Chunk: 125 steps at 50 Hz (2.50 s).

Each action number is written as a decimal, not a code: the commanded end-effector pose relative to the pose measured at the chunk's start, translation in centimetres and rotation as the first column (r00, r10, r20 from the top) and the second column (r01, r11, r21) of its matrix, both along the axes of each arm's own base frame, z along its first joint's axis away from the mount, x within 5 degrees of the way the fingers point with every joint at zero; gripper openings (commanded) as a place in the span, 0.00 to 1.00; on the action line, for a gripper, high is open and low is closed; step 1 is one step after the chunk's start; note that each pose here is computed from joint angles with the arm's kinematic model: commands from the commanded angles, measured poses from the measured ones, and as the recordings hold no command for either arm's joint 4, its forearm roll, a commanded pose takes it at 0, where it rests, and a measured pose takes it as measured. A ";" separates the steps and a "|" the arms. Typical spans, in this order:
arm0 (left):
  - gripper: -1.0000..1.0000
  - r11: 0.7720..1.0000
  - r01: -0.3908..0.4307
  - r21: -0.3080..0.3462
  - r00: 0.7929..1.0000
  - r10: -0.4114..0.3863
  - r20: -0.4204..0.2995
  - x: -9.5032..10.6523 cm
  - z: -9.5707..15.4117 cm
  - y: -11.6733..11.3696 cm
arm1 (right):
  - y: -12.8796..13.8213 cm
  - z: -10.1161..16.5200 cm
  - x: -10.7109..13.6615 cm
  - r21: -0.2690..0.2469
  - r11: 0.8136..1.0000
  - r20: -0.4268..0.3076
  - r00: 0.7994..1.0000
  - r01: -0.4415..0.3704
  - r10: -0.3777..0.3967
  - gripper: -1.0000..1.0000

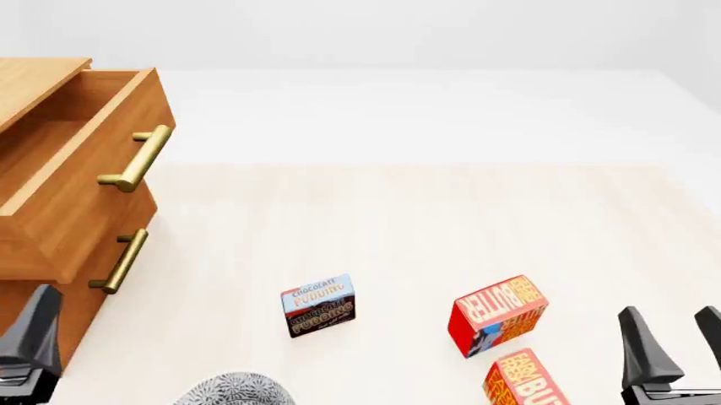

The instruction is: Put the chocolate pudding in the top drawer of the cabinet and close it.

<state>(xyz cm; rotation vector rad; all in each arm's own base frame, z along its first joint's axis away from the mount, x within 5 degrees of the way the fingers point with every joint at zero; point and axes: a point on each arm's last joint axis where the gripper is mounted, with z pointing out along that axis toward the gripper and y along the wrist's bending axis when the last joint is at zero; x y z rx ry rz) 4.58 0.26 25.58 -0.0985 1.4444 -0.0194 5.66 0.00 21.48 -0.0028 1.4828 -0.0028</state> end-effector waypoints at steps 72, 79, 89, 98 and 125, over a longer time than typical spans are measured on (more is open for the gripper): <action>1.00 0.985 -0.029 0.170 0.994 0.010 0.111 -2.4 18.9 -0.2 | 0.0 0.0 0.0 0.001 1.000 -0.001 1.000 0.000 0.000 1.00; 1.00 0.985 -0.008 0.174 0.998 -0.004 0.068 -1.6 20.1 -0.2 | 0.0 0.1 0.0 0.000 1.000 0.000 1.000 0.000 0.000 1.00; 1.00 0.968 -0.019 0.248 0.998 0.006 0.055 -1.4 21.6 -0.2 | 0.0 0.1 0.0 0.000 1.000 0.000 1.000 0.000 0.000 1.00; 1.00 0.960 0.006 0.281 1.000 -0.010 0.012 -0.6 22.2 -0.2 | 0.0 0.1 0.0 0.000 1.000 0.000 1.000 0.000 0.000 1.00; 1.00 0.988 0.057 0.141 0.964 -0.017 -0.265 5.7 22.0 -0.1 | 0.0 0.1 0.0 0.000 1.000 0.000 1.000 0.000 0.000 1.00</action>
